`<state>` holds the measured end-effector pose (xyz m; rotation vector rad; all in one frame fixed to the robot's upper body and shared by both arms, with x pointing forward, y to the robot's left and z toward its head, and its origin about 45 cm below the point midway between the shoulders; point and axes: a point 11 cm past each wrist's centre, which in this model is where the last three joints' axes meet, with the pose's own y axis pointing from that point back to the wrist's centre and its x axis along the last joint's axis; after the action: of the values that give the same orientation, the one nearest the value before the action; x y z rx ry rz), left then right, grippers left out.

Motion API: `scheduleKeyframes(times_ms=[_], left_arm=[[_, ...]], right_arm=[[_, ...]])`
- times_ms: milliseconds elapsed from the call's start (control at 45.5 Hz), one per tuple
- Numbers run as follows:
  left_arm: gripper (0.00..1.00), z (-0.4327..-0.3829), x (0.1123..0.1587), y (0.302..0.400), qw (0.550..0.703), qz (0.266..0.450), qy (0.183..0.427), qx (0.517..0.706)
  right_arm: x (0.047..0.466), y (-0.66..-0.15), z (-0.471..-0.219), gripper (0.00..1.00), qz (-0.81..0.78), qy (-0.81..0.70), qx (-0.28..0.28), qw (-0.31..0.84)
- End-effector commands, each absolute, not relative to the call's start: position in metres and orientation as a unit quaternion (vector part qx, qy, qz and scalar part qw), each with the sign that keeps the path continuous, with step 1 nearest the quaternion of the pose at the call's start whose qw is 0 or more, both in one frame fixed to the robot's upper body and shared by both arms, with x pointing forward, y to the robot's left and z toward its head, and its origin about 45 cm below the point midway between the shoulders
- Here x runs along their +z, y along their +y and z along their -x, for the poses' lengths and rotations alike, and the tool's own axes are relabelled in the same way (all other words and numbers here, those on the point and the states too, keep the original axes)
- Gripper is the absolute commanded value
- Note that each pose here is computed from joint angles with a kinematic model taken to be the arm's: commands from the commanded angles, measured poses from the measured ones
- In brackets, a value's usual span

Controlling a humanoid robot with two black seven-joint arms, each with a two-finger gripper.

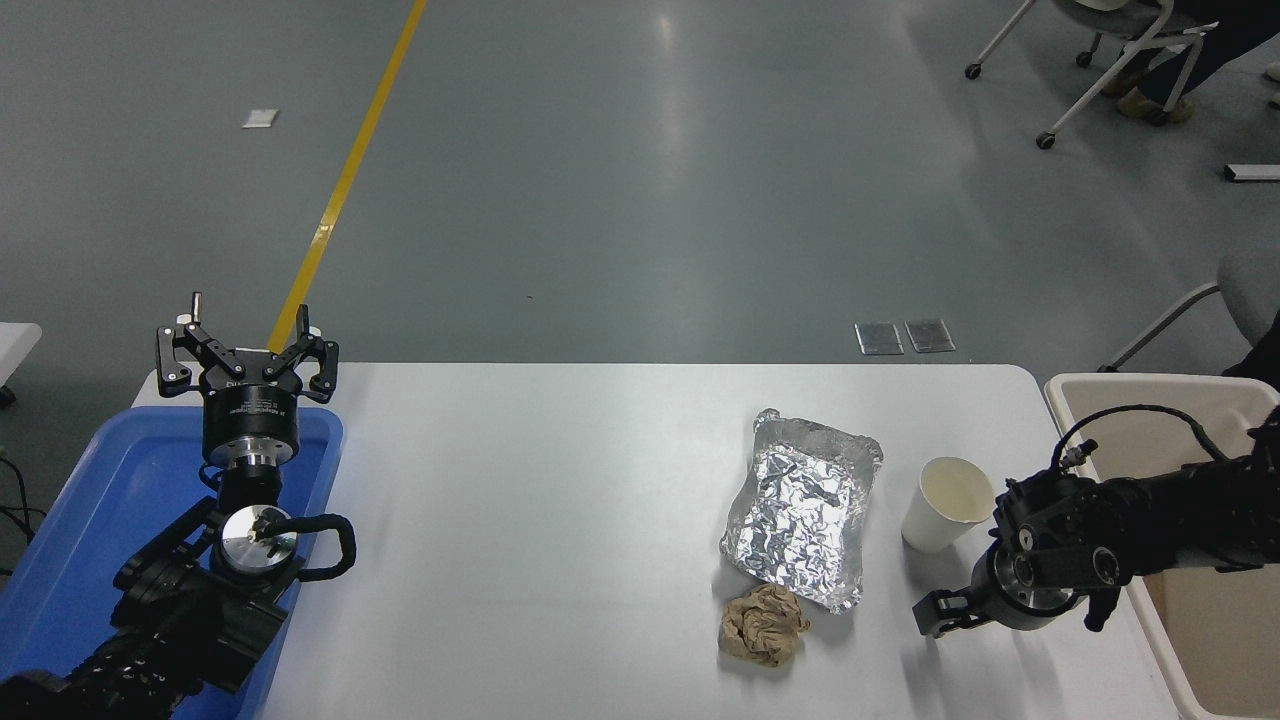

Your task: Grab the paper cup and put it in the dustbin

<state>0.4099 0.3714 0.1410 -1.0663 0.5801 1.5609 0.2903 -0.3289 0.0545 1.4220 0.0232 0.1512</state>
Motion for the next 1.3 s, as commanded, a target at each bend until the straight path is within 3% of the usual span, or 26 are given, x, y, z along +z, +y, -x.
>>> scheduleKeyframes(times_ms=[0,330,484,681,879,1077,1275], left_arm=[[0.99,-0.4099,0.1411,0.3714,0.550,0.451,0.245,0.659],[0.99,-0.4099,0.1410,0.3713,0.550,0.450,0.245,0.659],[0.99,-0.4099,0.1410,0.3713,0.550,0.450,0.245,0.659],[0.99,-0.4099,0.1410,0.3713,0.550,0.450,0.245,0.659],[0.99,-0.4099,0.1409,0.3714,0.550,0.450,0.245,0.660],[0.99,-0.4099,0.1409,0.3714,0.550,0.450,0.245,0.660],[0.99,-0.4099,0.1410,0.3713,0.550,0.450,0.245,0.659]], right_arm=[[0.053,-0.326,-0.290,1.00,-0.654,0.010,0.069,0.753],[0.061,-0.329,-0.295,1.00,-0.653,0.006,0.067,0.754],[0.092,-0.340,-0.304,1.00,-0.651,0.015,0.047,0.757],[0.175,-0.363,-0.322,1.00,-0.655,-0.018,0.034,0.755],[0.265,-0.354,-0.333,1.00,-0.664,-0.053,0.034,0.745],[0.346,-0.328,-0.346,1.00,-0.675,-0.076,0.073,0.730],[0.428,-0.292,-0.352,1.00,-0.665,-0.083,0.147,0.727]])
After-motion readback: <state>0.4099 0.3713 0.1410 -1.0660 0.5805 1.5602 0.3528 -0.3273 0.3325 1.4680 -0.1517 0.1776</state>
